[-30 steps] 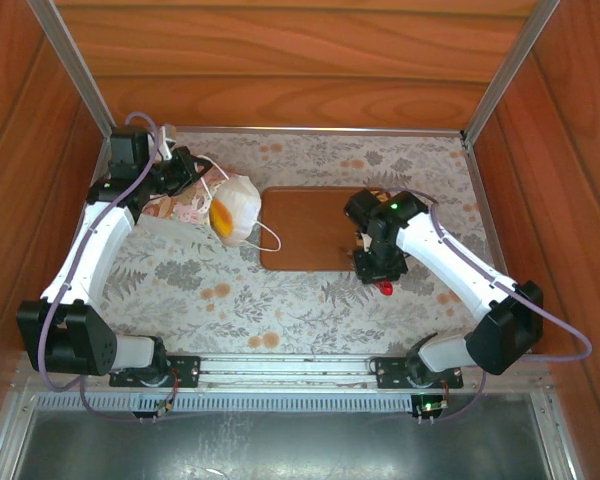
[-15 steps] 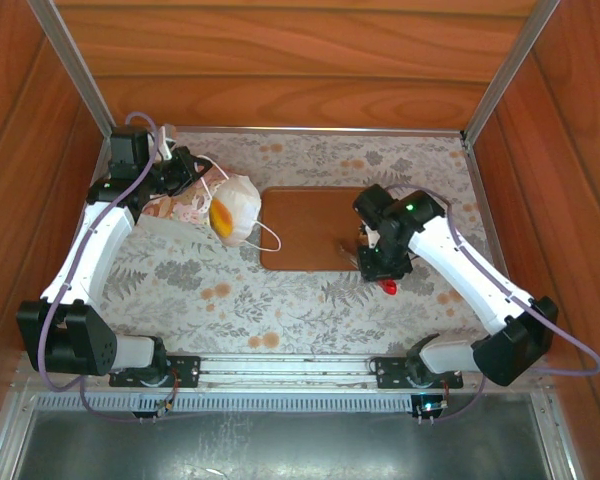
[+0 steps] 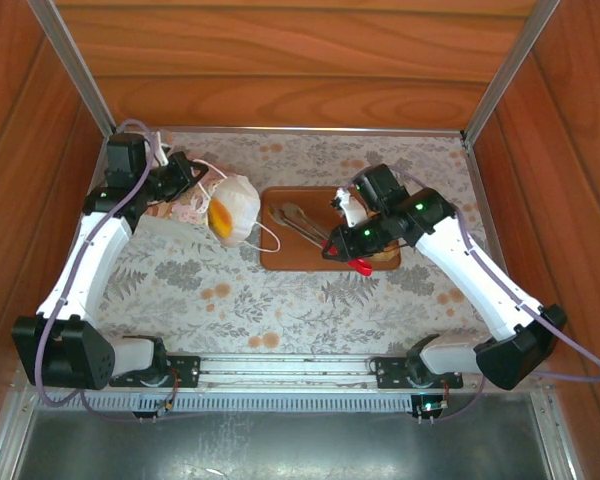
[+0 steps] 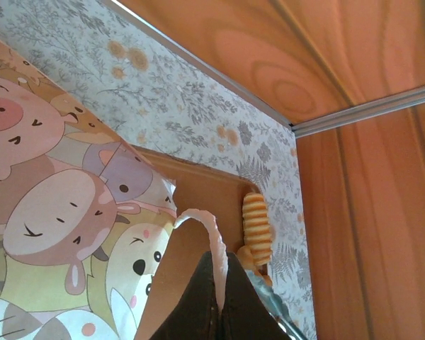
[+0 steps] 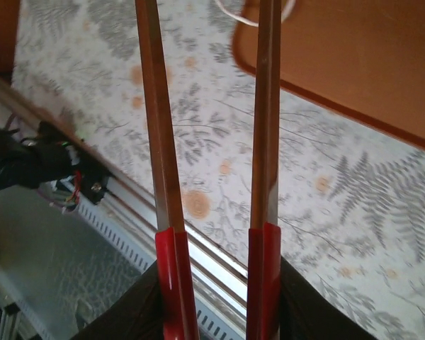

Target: Take the fake bread out of the paper bag

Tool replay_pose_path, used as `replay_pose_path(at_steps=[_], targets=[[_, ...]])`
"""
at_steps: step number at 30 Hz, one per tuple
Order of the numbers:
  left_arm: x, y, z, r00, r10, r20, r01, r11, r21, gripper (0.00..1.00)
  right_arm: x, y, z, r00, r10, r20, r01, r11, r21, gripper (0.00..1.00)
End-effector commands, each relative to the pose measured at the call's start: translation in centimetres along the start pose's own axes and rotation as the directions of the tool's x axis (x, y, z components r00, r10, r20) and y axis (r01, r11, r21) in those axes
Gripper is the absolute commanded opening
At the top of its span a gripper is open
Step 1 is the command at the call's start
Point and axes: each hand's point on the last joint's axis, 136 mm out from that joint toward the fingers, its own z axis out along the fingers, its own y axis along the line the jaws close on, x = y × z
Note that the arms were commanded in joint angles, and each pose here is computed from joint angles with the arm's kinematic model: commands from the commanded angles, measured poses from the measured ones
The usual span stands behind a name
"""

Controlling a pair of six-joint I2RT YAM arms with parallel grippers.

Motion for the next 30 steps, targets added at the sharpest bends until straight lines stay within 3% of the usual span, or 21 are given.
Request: replay_pose_path(at_steps=[1,7,14,21,30], targets=[[-0.6,-0.8,-0.8,0.999,0.01,0.042,-0.01,1.0,0.001,0.0,-1.4,2.4,1.0,0.992,-0.124,0.007,0.125,0.987,-0.102,0.36],[-0.8,-0.8,-1.5,0.998,0.013,0.065,-0.011,1.0,-0.021,0.0,-3.3,1.7,4.4,0.962,-0.273,-0.023,0.273,0.96,0.053,0.37],[-1.0,-1.0,-1.4,0.998,0.006,0.065,-0.005,1.0,-0.02,0.0,-5.9,2.2,7.9,0.905,-0.419,-0.073,0.424,0.88,0.213,0.37],[-1.1,-0.9,-1.2,0.998,0.001,0.059,0.001,1.0,-0.02,0.0,-6.3,2.6,12.1,0.886,-0.426,-0.181,0.46,0.853,0.246,0.39],[-1.2,-1.0,-1.2,0.998,0.008,0.059,-0.007,1.0,-0.018,0.0,-7.3,2.7,14.9,0.865,-0.455,-0.211,0.501,0.801,0.327,0.4]])
